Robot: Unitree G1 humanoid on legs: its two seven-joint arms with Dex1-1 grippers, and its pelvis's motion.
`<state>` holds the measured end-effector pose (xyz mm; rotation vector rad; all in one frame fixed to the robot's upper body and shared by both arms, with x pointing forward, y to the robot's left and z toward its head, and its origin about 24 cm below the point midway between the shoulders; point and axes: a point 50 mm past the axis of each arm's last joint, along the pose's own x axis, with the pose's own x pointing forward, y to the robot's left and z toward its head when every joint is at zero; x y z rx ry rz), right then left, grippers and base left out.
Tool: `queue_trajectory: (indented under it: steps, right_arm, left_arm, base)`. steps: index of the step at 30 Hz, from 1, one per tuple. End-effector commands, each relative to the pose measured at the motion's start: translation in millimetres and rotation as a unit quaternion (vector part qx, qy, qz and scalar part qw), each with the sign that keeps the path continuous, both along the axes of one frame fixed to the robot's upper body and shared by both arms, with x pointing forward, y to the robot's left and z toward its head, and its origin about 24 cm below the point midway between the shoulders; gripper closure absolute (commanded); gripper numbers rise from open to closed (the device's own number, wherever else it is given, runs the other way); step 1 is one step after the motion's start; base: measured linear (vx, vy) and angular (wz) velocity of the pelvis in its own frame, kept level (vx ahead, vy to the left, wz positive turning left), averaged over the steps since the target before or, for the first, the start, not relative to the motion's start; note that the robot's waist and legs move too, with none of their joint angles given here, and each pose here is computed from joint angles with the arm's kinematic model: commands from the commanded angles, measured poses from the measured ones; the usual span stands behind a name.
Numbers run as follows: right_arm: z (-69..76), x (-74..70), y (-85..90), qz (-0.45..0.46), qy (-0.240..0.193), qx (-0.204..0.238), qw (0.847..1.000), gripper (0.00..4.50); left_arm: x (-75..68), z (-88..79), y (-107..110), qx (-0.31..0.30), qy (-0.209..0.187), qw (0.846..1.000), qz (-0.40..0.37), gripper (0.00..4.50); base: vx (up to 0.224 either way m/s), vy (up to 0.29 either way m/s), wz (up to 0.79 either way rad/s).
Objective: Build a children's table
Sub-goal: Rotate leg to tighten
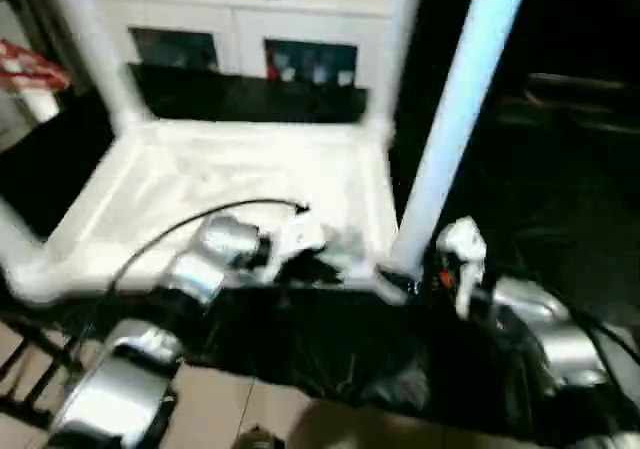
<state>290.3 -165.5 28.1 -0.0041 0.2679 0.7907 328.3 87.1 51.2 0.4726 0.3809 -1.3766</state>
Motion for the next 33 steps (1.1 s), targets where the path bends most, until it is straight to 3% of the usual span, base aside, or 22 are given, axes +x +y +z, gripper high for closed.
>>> queue_trajectory:
  steps: [1,6,10,11,13,16,18,26,33]
  right_arm:
    - [-4.9,0.1,26.5,0.019,0.000,0.004,1.000,1.80]
    - [-16.2,12.3,43.9,-0.084,0.018,-0.002,0.996,1.80]
    - [-20.6,17.5,53.2,-0.126,0.006,-0.024,0.992,1.80]
    - [-21.7,18.9,56.7,-0.137,-0.004,-0.033,0.990,1.45]
    - [-19.8,19.5,59.4,-0.140,0.006,-0.004,0.990,1.11]
    - [-17.3,19.3,60.6,-0.131,0.004,0.004,0.991,1.01]
    - [-13.8,18.3,59.1,-0.102,-0.014,-0.005,0.995,0.73]
    - [-3.7,0.0,49.2,0.049,-0.023,0.008,0.998,0.73]
    - [2.4,-21.0,31.3,0.178,-0.003,-0.006,0.984,0.73]
  left_arm:
    - [11.3,19.4,-16,-0.036,-0.047,0.998,0.036,4.50]
    - [13.6,16.4,-39,-0.047,-0.056,0.993,0.087,4.50]
    - [11.7,14.1,-51,-0.044,-0.066,0.992,0.096,4.50]
    - [9.4,13.2,-56,-0.047,-0.065,0.992,0.095,4.50]
    - [6.8,12.2,-57,-0.051,-0.062,0.993,0.088,4.50]
    - [4.5,11.1,-57,-0.051,-0.060,0.994,0.076,4.50]
    - [0.4,9.6,-52,-0.050,-0.056,0.996,0.049,4.50]
    - [-6.2,7.8,-32,-0.030,-0.043,0.998,-0.018,4.50]
    - [-6.9,11.5,-12,-0.007,-0.032,0.997,-0.064,4.50]
  base:
    - [0.000,0.000,0.00]
    - [0.000,0.000,0.00]
    - [0.000,0.000,0.00]
    - [0.000,0.000,0.00]
    - [0.000,0.000,0.00]
    - [0.000,0.000,0.00]
    - [0.000,0.000,0.00]
    - [0.000,0.000,0.00]
    - [0.000,0.000,0.00]
